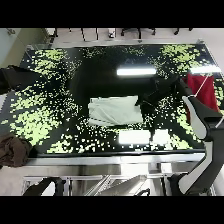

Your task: Fold the shirts.

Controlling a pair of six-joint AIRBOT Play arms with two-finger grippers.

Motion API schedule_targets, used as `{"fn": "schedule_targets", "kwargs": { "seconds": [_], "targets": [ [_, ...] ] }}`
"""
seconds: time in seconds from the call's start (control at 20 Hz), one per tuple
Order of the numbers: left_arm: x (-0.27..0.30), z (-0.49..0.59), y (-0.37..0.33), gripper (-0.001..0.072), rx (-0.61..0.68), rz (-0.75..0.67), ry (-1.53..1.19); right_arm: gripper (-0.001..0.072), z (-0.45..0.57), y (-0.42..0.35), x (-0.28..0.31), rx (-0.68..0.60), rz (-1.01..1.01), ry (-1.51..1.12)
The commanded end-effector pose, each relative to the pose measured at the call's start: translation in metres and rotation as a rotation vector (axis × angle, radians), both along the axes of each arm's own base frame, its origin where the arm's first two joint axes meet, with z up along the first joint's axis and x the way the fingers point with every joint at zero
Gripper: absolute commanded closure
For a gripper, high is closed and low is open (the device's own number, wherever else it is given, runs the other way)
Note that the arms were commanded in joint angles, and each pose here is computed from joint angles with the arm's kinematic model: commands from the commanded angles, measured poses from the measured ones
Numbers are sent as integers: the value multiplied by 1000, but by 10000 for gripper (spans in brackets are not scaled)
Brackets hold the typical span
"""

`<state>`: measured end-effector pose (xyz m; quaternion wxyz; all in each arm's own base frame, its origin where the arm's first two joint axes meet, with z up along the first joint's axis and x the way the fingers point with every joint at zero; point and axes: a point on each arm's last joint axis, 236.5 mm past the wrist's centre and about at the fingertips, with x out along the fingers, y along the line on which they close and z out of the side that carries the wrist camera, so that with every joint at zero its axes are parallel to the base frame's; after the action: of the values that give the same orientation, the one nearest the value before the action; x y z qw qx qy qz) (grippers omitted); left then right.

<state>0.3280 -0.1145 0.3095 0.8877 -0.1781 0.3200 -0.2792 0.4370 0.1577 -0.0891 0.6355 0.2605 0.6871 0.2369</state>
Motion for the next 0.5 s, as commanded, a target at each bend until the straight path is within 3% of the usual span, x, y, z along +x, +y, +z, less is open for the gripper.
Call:
{"fn": "schedule_targets", "kwargs": {
  "seconds": [0.0,0.05,0.1,0.15,0.2,0.25,0.3,0.45],
  "targets": [
    [-1,0,-3,688,-2,-8,0,1,-7,27,-5,113,24,31],
    [-1,0,-3,688,-2,-8,0,5,-10,32,-8,112,35,37],
    [-1,0,-3,688,-1,-9,0,80,-12,35,-10,112,43,42],
    [-1,0,-3,688,-1,-9,1,333,-13,38,-11,112,51,42],
    [-1,0,-3,688,-1,-9,1,535,-14,39,-10,110,55,32],
    [-1,0,-3,688,-1,-9,1,646,-14,40,-8,112,46,24],
    [-1,0,-3,688,-2,-9,1,686,-9,42,-5,132,35,22],
    [-1,0,-3,688,-2,-9,1,687,39,44,13,222,14,-44]
  ]
}}
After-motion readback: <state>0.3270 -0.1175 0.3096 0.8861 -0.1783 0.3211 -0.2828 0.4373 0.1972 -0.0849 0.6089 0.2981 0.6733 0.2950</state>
